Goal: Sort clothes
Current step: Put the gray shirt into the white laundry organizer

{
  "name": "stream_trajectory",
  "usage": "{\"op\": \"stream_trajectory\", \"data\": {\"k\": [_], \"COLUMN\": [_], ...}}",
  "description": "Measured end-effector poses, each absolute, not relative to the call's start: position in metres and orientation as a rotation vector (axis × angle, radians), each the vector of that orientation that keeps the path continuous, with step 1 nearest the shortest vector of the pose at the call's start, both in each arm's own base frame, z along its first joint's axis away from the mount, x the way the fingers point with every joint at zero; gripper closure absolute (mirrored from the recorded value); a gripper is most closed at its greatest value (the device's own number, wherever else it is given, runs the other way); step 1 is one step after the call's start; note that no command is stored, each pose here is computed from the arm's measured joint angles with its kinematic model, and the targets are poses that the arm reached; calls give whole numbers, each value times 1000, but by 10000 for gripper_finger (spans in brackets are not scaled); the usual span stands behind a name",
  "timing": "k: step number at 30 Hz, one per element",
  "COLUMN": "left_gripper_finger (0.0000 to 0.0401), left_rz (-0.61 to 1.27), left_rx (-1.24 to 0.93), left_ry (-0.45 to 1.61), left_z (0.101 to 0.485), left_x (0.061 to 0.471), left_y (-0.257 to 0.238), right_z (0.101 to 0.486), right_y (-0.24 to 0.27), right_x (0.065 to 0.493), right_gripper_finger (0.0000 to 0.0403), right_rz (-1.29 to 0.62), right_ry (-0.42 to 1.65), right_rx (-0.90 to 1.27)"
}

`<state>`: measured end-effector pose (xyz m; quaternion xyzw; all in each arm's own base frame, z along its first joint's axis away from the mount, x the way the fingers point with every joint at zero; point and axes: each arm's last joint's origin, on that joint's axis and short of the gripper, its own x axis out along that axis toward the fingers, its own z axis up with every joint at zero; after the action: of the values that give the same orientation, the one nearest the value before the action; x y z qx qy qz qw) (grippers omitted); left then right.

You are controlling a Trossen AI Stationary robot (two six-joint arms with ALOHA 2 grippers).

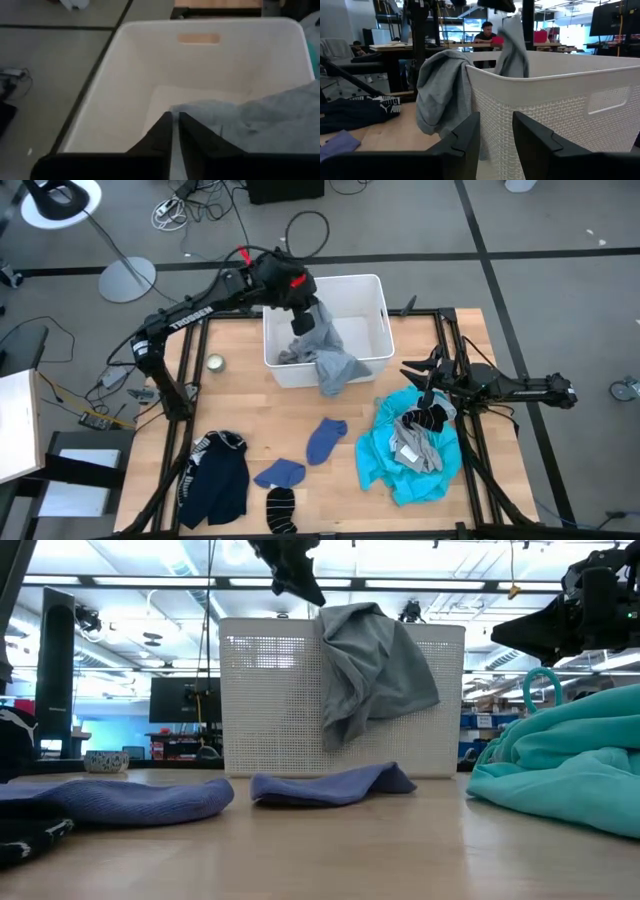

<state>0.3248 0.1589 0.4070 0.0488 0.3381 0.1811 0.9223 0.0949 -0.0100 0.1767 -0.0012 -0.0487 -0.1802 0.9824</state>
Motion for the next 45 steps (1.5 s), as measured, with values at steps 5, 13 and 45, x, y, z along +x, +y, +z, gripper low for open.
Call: {"op": "stream_trajectory", "data": {"k": [5,13,45], "left_gripper_finger": [302,247,333], "left_rz": [358,337,179], "left_rx": [86,52,208], "left_ry": [742,750,880], "left_z": [403,402,336], "left_x": [323,327,405], "left_y": [155,143,57], "right_z": [177,177,177], "right_y": [-10,-10,-10], "right_x": [95,95,95], "right_gripper_finger": [287,287,287], "right_rz": [-362,-362,-359], "right_ry": [-98,-98,-107], "right_rx": [-2,-2,47]}}
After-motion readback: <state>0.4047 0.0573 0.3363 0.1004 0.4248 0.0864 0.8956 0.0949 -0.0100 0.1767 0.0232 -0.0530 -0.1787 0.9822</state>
